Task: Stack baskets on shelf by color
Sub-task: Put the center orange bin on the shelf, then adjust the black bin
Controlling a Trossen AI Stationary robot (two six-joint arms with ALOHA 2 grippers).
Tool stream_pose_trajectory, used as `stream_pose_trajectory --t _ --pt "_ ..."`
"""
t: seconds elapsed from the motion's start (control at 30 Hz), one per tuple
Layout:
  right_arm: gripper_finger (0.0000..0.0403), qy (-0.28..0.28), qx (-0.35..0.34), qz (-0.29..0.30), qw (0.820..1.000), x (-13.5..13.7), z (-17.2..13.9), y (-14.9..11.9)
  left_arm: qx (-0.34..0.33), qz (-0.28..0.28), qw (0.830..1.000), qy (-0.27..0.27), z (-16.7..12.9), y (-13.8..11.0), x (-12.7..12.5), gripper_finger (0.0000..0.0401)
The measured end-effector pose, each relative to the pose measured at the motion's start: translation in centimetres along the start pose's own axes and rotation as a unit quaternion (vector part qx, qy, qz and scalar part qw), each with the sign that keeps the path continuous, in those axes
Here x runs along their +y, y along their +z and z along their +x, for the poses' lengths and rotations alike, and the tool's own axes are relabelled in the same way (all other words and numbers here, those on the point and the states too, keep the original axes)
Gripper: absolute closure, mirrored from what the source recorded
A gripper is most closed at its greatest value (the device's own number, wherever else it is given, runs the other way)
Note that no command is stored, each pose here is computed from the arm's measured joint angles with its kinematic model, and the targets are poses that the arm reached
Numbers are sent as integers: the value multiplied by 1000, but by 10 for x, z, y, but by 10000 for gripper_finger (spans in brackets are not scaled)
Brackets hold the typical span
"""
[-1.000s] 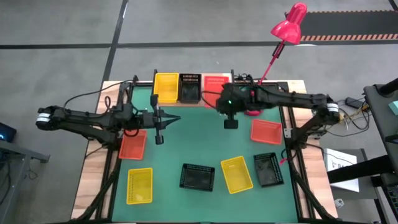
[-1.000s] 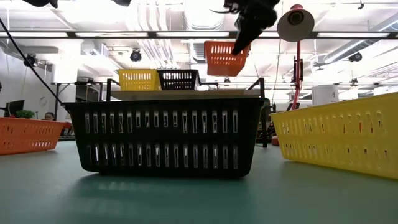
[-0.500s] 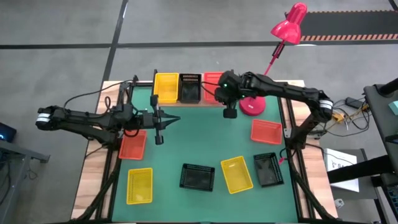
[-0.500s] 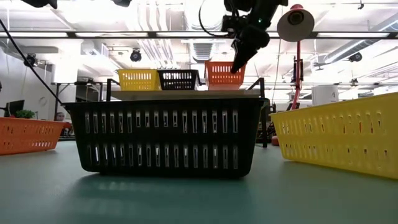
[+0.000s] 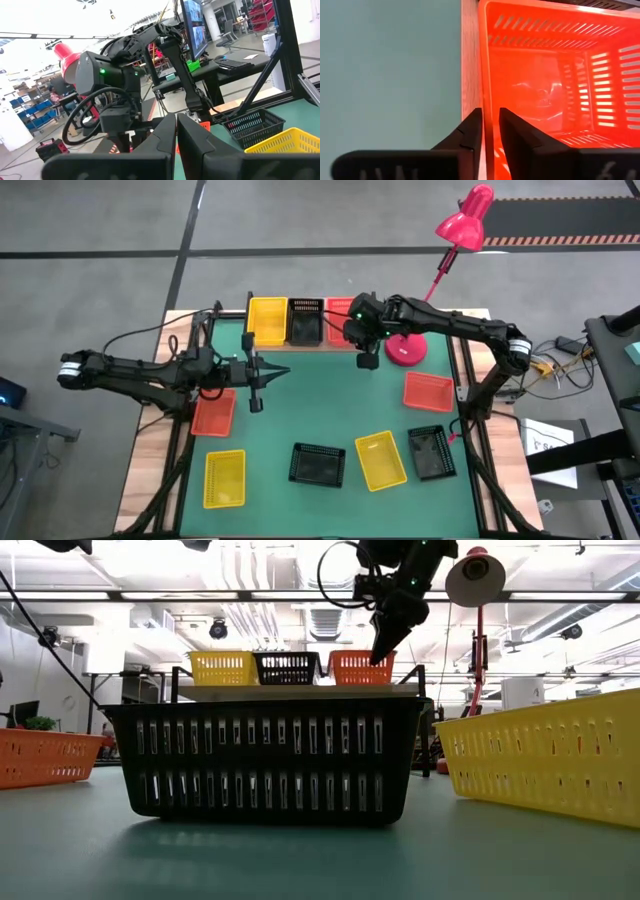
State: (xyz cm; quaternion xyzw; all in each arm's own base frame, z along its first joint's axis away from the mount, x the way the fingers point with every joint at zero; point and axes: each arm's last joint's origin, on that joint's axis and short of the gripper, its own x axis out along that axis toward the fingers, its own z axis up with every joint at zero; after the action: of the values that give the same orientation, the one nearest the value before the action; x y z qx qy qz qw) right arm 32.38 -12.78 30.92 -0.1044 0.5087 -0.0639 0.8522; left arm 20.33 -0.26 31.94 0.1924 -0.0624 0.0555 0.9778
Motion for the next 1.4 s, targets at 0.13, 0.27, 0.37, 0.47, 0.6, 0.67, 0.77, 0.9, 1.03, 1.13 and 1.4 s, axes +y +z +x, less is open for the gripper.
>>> stream_pose_trajectory --t 0.13,0.27,0.37,0.47,0.6,0.67,0.77,0.9,1.03,1.13,1.4 --pt "317 -4 0 2 1000 0 -1 0 0 0 1000 0 0 0 0 401" --pt "297 -5 -3 13 1000 0 -4 0 0 0 1000 0 0 0 0 401" --pt "287 -4 -2 22 1000 0 -11 2 0 0 1000 0 0 0 0 401" --pt "280 -1 0 29 1000 0 -25 8 0 0 1000 0 0 0 0 401" --pt "279 -4 -31 41 999 4 -47 23 0 1 1000 0 0 0 0 401" --pt "285 -7 -58 40 997 8 -56 33 0 4 1000 0 0 0 0 401" --pt "303 -10 -103 26 994 17 -57 49 0 5 1000 0 0 0 0 401" --pt "337 -16 -128 0 992 25 -42 71 0 5 1000 0 0 0 0 401" --pt "373 -20 -130 -15 991 21 -23 91 -1 5 1000 1 -1 0 0 401" --pt "391 -22 -119 -28 992 13 -6 103 0 5 1000 0 -1 -1 0 401" --pt "394 -14 -61 -31 998 -7 21 112 -3 5 1000 2 -3 0 1 401"
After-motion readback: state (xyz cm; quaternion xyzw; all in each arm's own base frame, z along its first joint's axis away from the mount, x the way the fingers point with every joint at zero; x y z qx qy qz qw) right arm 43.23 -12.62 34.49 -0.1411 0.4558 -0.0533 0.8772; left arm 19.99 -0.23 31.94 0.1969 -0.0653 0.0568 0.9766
